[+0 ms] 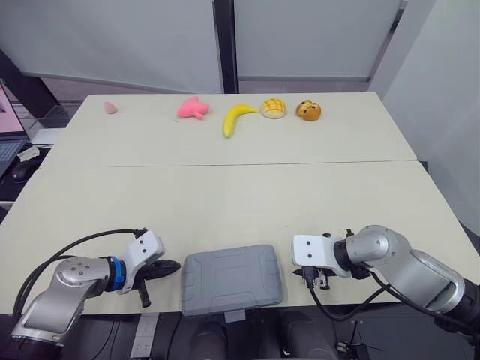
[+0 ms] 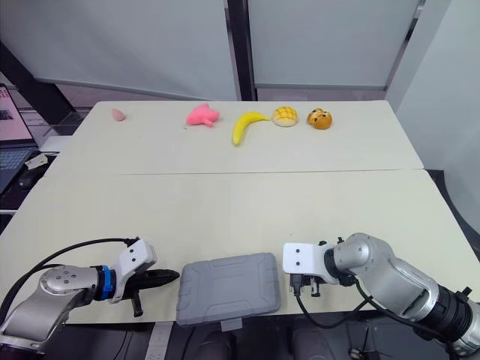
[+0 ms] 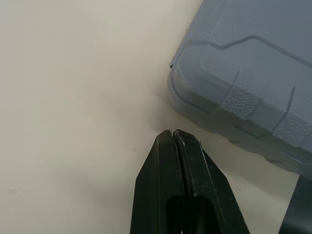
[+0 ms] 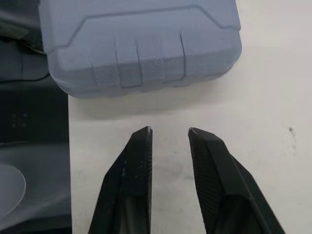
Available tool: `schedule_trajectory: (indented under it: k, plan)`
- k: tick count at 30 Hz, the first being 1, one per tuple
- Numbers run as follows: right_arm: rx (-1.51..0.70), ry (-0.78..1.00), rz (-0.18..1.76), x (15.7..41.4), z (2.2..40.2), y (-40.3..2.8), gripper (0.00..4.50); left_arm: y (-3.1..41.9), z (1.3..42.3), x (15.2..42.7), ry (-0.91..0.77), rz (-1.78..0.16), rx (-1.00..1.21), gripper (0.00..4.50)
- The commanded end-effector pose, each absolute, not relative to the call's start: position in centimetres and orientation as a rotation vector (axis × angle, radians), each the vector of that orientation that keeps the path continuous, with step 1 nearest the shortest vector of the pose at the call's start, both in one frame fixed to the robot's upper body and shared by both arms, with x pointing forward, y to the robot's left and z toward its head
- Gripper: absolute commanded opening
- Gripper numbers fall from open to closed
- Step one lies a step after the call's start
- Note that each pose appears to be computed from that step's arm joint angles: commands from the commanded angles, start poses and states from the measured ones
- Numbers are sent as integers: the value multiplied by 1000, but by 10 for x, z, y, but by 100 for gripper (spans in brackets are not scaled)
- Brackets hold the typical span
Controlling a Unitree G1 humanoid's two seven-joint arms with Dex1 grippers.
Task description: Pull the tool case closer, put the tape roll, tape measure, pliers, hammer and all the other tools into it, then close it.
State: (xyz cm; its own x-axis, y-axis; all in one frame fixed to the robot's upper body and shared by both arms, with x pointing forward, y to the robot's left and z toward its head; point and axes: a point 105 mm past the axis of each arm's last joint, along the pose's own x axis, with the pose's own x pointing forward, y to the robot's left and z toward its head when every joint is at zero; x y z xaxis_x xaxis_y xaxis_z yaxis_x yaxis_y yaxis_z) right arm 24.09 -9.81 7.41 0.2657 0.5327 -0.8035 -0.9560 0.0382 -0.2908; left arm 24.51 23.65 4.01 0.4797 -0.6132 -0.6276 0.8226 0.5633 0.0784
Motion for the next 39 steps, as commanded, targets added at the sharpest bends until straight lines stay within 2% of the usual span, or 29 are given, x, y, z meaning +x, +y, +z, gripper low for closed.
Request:
schedule_trajectory:
  k: [1,10,17,22,26,30,39]
  plan:
    - [-961,537,1188,246,81,-105,58,233,37,248,554,-917,385,0]
    - [-923,550,1137,244,82,-116,58,215,27,255,517,-954,369,0]
    - [-930,525,1130,244,85,-120,58,221,33,261,477,-925,389,0]
    - [-957,413,1157,249,102,-126,58,266,59,265,442,-825,484,0]
    - [-979,344,1212,249,118,-140,58,296,85,258,475,-817,587,0]
    - [-962,327,1268,247,139,-155,58,309,116,259,427,-783,665,0]
    - [-955,333,1246,258,153,-177,58,310,129,257,397,-738,577,0]
